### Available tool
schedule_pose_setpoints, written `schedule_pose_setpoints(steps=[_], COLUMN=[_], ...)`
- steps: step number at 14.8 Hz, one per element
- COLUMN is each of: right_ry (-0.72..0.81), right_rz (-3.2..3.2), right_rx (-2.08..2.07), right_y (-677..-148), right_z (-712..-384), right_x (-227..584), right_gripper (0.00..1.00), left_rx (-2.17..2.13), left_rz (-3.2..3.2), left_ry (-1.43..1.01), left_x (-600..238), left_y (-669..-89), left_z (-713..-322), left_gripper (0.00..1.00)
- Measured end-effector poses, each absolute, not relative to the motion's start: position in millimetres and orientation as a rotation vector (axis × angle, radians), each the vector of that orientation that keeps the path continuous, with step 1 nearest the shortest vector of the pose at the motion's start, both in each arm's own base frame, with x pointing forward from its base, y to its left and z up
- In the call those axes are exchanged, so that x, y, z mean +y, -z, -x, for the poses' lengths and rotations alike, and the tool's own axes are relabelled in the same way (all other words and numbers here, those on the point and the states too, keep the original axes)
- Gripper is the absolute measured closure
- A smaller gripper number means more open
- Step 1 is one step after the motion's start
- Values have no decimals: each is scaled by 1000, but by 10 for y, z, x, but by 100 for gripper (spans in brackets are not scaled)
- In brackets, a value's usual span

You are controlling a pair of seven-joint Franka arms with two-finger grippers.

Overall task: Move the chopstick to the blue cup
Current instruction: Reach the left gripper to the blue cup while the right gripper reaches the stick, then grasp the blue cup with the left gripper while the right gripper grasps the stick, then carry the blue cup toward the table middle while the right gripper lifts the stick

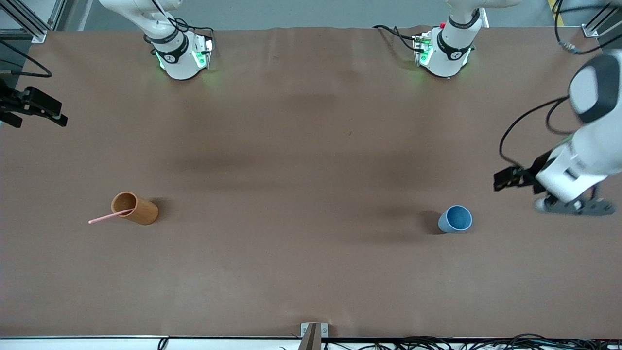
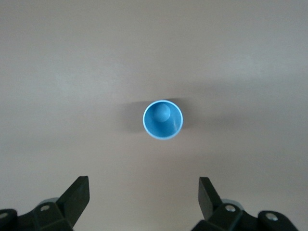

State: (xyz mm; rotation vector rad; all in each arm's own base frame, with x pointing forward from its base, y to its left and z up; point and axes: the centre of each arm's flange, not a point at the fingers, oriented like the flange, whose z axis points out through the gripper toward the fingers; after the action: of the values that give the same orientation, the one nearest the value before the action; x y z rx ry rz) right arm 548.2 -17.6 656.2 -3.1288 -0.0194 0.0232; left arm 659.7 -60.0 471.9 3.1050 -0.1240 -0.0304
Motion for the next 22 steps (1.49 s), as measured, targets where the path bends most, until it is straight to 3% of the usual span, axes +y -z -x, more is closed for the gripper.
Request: schedule_pose_setpoints(steps=[7,13,14,19,21,22], right_ry=[13,71,58,-5,-31,-44], right_rz=[3131,3122,3111,3040,3017,3011], right_rx=[22,119,150,287,322,349], right_y=[-5515,-4748,-4653,-4147,-3933,-3851], right_z=[-5681,-5797,-5845,-6244,-6396,-6450], right_x=[-325,-646,-732,-1111,-1142,-1132], right_gripper=[2,7,7,7,21,22], left_rx=[-105,-98,-94,-77,-83,-87], left_rz=[-3103,-3103,-3104,-3103,-3101,-3100], left_ry=[79,80,80,80,72,59], left_x=[-604,-605,-607,-625,-651,-668], left_y=[-3272,-2639,-2591,-2454,-2462,-2508], left_z=[-6905,-6902,-6904,-6859,-6860,-6871], left_gripper=[0,3,9,60,79,89])
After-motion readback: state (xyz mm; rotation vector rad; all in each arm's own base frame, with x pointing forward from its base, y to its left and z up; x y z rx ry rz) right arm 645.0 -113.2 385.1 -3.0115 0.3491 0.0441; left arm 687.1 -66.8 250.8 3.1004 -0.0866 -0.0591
